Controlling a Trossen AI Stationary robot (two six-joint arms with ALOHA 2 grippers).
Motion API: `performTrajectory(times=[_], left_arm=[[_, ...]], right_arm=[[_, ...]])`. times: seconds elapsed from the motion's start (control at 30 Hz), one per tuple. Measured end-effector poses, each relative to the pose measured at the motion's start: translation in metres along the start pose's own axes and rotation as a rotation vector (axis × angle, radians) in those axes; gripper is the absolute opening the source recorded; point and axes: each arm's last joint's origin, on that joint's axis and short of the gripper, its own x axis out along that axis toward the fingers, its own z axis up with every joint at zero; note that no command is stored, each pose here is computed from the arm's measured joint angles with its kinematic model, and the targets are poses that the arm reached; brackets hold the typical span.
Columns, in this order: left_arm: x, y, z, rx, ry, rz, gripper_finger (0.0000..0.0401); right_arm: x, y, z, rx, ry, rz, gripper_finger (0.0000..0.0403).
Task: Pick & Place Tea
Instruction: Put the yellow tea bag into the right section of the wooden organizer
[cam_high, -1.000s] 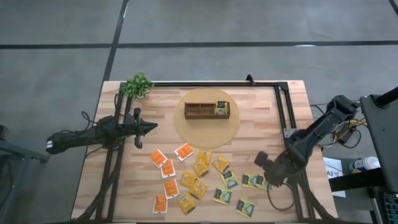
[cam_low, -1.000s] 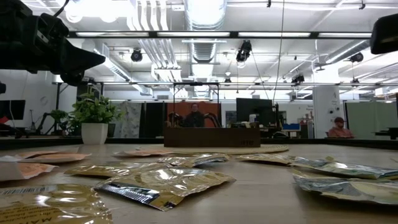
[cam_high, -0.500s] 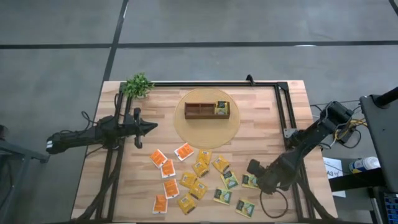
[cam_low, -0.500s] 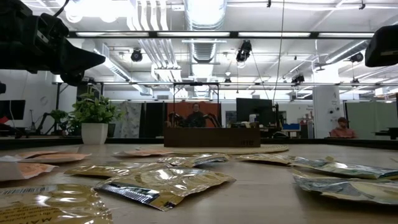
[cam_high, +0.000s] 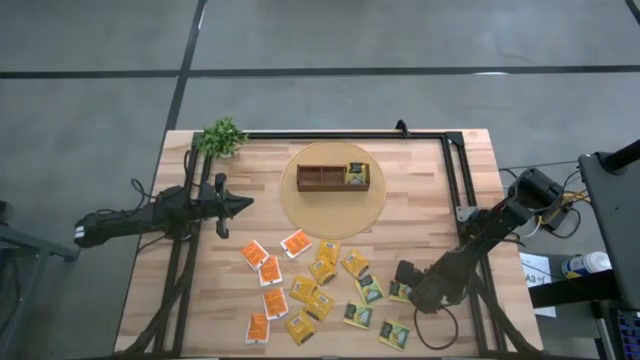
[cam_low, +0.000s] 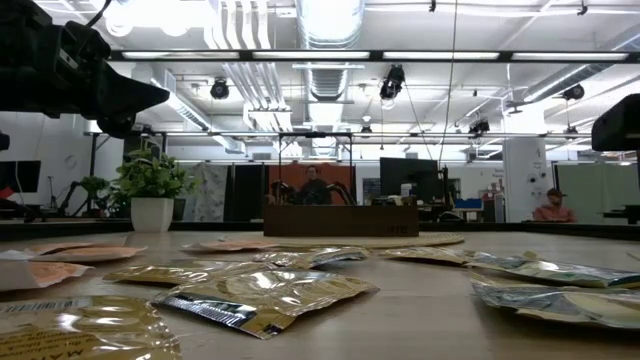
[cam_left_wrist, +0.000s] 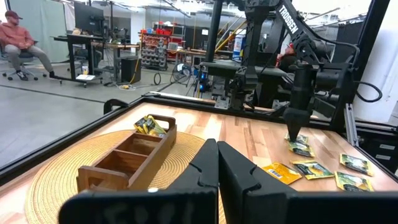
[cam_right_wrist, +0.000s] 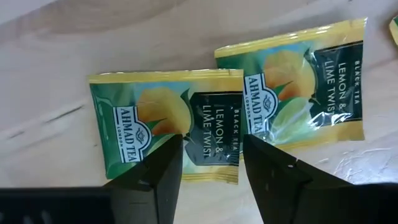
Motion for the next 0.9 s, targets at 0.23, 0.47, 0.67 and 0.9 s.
performTrajectory(times=[0.23,0.47,0.67,0.9], left_arm=[[0.0,0.0,0.0,0.0,0.0,0.0,0.0],[0.0,0.0,0.0,0.0,0.0,0.0,0.0],[0.0,0.0,0.0,0.0,0.0,0.0,0.0],[0.0,0.0,0.0,0.0,0.0,0.0,0.0]], right_arm=[[0.0017,-0.0009,0.0018,0.0,-0.028,-0.013,0.0166],[0.0086,0.0002,-0.0008,0.001,-0.026,-0.012,0.0163],[0.0085,0.0009,-0.0022,0.0,-0.026,-0.011,0.0125],[0.0084,0.0007,-0.0027,0.001,-0.022,-0.017,0.0043]])
